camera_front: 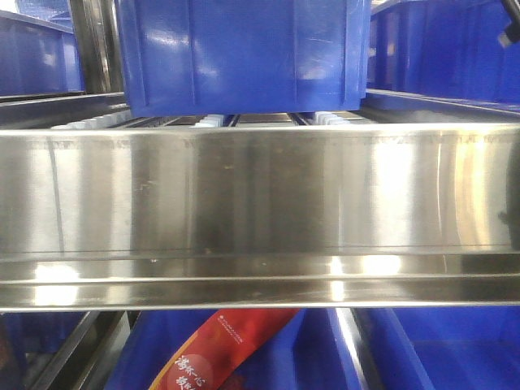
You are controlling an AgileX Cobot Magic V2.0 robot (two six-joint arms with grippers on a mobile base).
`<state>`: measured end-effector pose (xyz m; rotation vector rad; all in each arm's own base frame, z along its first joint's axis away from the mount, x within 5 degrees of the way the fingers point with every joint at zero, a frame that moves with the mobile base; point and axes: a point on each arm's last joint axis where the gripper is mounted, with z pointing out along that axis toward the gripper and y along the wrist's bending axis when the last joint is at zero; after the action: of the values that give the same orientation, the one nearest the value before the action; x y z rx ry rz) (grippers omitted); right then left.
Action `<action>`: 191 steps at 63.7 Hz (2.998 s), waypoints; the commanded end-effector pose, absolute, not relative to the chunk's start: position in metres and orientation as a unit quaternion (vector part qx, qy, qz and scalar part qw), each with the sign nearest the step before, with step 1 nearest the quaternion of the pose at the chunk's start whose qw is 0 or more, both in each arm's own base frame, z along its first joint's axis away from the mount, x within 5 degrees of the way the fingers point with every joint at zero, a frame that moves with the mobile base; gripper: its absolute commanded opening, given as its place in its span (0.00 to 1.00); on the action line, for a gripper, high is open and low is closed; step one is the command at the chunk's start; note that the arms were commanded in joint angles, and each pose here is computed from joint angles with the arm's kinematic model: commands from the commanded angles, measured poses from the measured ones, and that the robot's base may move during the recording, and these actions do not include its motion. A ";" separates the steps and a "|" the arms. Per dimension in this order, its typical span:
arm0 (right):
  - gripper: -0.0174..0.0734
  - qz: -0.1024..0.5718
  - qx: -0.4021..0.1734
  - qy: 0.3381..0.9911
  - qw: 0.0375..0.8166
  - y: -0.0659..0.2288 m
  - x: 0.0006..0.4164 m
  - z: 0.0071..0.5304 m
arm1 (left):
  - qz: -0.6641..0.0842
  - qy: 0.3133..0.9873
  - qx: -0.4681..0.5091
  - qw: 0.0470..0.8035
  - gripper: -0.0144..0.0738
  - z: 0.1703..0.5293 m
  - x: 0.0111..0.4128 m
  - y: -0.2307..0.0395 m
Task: Fetch blue bin and place on conveyor start
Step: 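Lift the teal bin with both grippers and pull it off the shelf, then drive the base to the red conveyor holding the bin in both grippers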
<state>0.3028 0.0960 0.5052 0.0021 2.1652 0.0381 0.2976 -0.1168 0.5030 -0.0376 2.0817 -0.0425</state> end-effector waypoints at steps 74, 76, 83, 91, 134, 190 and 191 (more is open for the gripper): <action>0.01 0.005 -0.001 0.877 0.480 0.094 0.301 0.507 | -0.020 0.845 -0.009 0.534 0.04 0.515 0.292 -0.115; 0.01 0.005 -0.001 0.877 0.480 0.094 0.301 0.507 | -0.020 0.845 -0.009 0.534 0.04 0.515 0.292 -0.115; 0.01 0.005 -0.001 0.877 0.480 0.094 0.301 0.507 | -0.020 0.845 -0.009 0.534 0.04 0.515 0.292 -0.115; 0.01 0.005 -0.001 0.877 0.480 0.094 0.301 0.507 | -0.020 0.845 -0.009 0.534 0.04 0.515 0.292 -0.115; 0.01 0.013 -0.002 0.879 0.477 0.095 0.301 0.506 | -0.020 0.845 -0.009 0.534 0.04 0.515 0.292 -0.115; 0.01 0.038 0.024 0.858 0.511 0.097 0.305 0.513 | -0.020 0.845 -0.009 0.534 0.04 0.515 0.292 -0.115; 0.01 0.041 0.028 0.858 0.511 0.097 0.305 0.513 | -0.020 0.845 -0.009 0.534 0.04 0.515 0.292 -0.115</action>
<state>0.3065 0.0982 0.5043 0.0282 2.1340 0.0689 0.2979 -0.1160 0.5035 -0.0310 2.0753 -0.0266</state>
